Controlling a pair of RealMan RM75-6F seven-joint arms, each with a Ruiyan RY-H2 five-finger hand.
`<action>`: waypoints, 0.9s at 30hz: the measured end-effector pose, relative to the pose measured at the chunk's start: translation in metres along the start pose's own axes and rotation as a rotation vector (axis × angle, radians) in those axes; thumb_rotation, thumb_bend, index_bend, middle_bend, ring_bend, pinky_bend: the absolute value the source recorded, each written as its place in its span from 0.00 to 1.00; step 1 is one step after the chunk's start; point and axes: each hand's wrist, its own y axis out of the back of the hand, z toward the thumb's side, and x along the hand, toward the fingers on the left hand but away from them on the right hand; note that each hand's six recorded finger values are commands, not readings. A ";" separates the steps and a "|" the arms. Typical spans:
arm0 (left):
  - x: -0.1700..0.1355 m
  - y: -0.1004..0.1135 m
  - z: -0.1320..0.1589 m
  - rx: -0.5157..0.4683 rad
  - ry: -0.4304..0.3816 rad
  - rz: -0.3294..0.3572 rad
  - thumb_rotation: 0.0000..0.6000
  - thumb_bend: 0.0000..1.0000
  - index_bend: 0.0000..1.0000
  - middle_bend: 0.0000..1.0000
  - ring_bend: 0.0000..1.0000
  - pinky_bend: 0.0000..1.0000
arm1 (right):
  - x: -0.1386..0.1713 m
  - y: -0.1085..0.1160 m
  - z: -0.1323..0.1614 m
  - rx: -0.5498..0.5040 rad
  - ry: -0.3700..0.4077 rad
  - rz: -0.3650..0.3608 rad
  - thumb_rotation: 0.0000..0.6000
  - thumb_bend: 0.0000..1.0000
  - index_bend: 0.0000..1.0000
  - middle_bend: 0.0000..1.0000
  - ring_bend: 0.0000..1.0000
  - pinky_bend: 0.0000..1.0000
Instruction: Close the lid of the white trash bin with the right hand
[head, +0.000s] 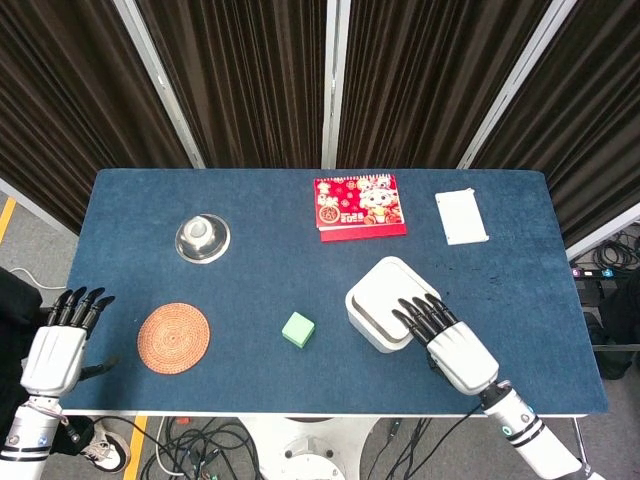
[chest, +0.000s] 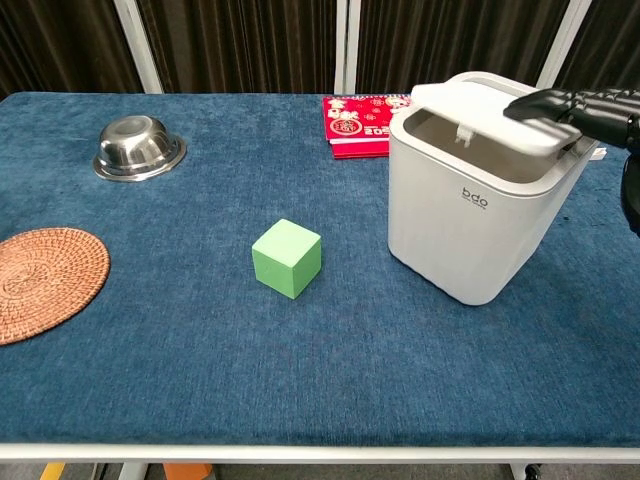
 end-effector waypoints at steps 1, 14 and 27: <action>0.000 0.000 0.000 -0.002 0.001 0.001 1.00 0.00 0.18 0.11 0.04 0.08 | 0.000 0.000 0.001 0.010 -0.001 0.004 1.00 1.00 0.00 0.04 0.00 0.00; 0.000 -0.002 -0.001 -0.013 0.001 0.001 1.00 0.00 0.18 0.11 0.04 0.08 | 0.002 -0.002 -0.001 0.079 -0.017 0.052 1.00 1.00 0.00 0.13 0.00 0.00; -0.002 -0.003 -0.004 -0.024 0.005 0.001 1.00 0.00 0.18 0.11 0.04 0.08 | 0.004 -0.025 -0.001 0.061 -0.034 0.148 1.00 1.00 0.00 0.22 0.00 0.00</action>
